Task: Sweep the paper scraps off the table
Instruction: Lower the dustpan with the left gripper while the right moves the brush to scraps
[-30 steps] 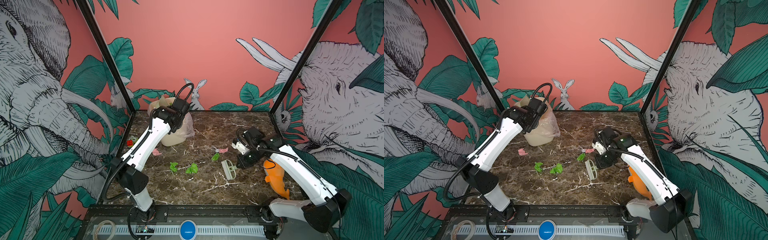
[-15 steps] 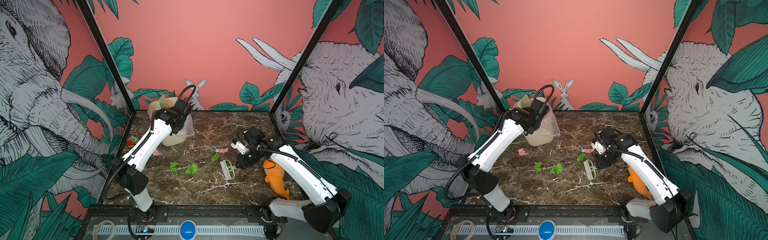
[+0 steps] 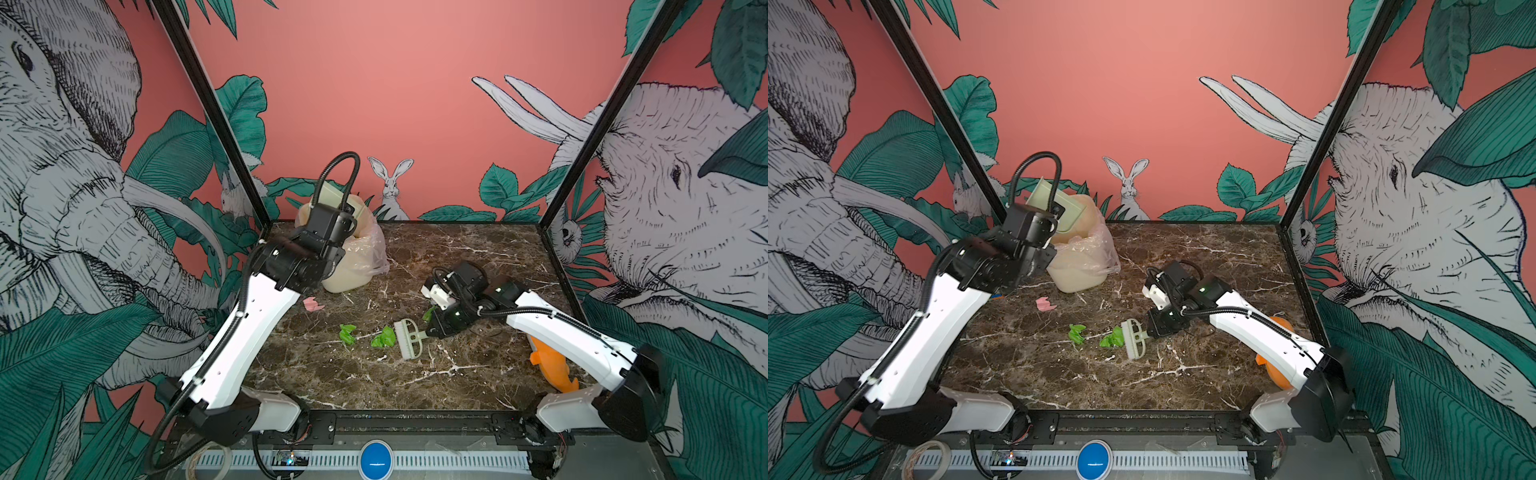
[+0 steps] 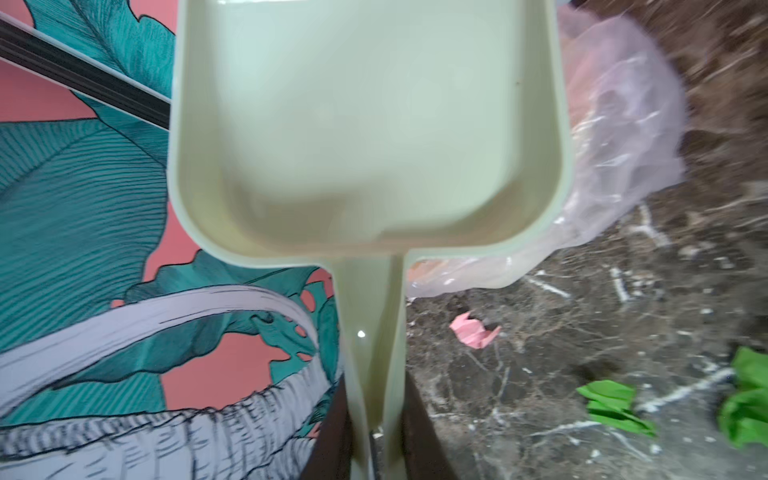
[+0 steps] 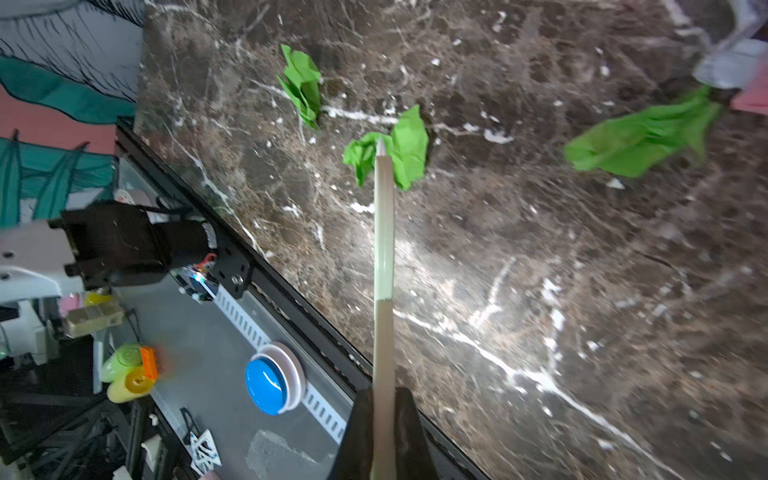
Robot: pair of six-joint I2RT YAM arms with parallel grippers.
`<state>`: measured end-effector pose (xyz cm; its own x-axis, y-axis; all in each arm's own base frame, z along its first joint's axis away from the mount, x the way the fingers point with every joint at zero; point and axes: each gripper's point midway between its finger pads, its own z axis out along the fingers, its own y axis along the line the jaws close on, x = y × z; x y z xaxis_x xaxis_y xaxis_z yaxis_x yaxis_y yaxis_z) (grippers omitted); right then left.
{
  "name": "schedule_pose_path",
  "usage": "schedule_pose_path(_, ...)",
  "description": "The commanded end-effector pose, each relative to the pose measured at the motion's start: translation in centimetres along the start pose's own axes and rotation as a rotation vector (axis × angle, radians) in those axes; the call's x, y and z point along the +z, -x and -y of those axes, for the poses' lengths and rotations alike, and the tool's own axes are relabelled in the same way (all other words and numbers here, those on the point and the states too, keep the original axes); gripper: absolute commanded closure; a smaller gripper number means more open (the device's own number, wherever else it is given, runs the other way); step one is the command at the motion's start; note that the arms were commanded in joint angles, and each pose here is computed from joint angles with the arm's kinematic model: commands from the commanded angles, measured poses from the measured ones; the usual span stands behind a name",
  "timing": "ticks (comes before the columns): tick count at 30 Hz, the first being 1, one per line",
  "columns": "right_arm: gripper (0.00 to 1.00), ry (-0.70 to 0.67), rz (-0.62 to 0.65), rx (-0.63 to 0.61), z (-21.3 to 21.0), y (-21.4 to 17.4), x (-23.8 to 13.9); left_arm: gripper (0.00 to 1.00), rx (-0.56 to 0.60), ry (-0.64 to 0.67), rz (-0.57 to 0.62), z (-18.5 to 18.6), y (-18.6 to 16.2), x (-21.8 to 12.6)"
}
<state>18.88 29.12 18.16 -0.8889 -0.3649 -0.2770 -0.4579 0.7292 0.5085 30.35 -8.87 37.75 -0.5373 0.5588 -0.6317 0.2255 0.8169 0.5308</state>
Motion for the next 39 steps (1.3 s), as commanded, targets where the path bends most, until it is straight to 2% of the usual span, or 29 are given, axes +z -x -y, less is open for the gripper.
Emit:
schedule_pose_path(1, 1.00, 0.127, 0.131, 0.046, -3.4, 4.0, 1.3, 1.00, -0.131, -0.183, 0.050, 3.3, 0.1, -0.6)
schedule_pose_path(10, 1.00, 0.171, 0.160, 0.158, -4.0, 6.6, 5.2, 0.99, -0.135, -0.265, 0.029, 5.6, -2.3, -0.9)
schedule_pose_path(15, 1.00, 0.153, 0.114, 0.241, -2.5, 5.8, 7.7, 0.99, -0.124, -0.287, 0.028, 6.5, -2.4, -0.8)
schedule_pose_path(20, 1.00, 0.134, 0.102, 0.316, -0.4, 4.2, 8.2, 0.98, -0.106, -0.304, 0.027, 7.1, -2.5, -0.9)
schedule_pose_path(28, 1.00, 0.103, 0.091, 0.414, 3.1, -0.6, 6.2, 0.99, -0.059, -0.319, -0.002, 8.0, -3.1, -0.9)
schedule_pose_path(39, 1.00, -0.084, 0.030, 0.531, 8.6, -10.0, 0.8, 0.98, 0.046, -0.375, -0.039, 11.6, -4.5, -1.4)
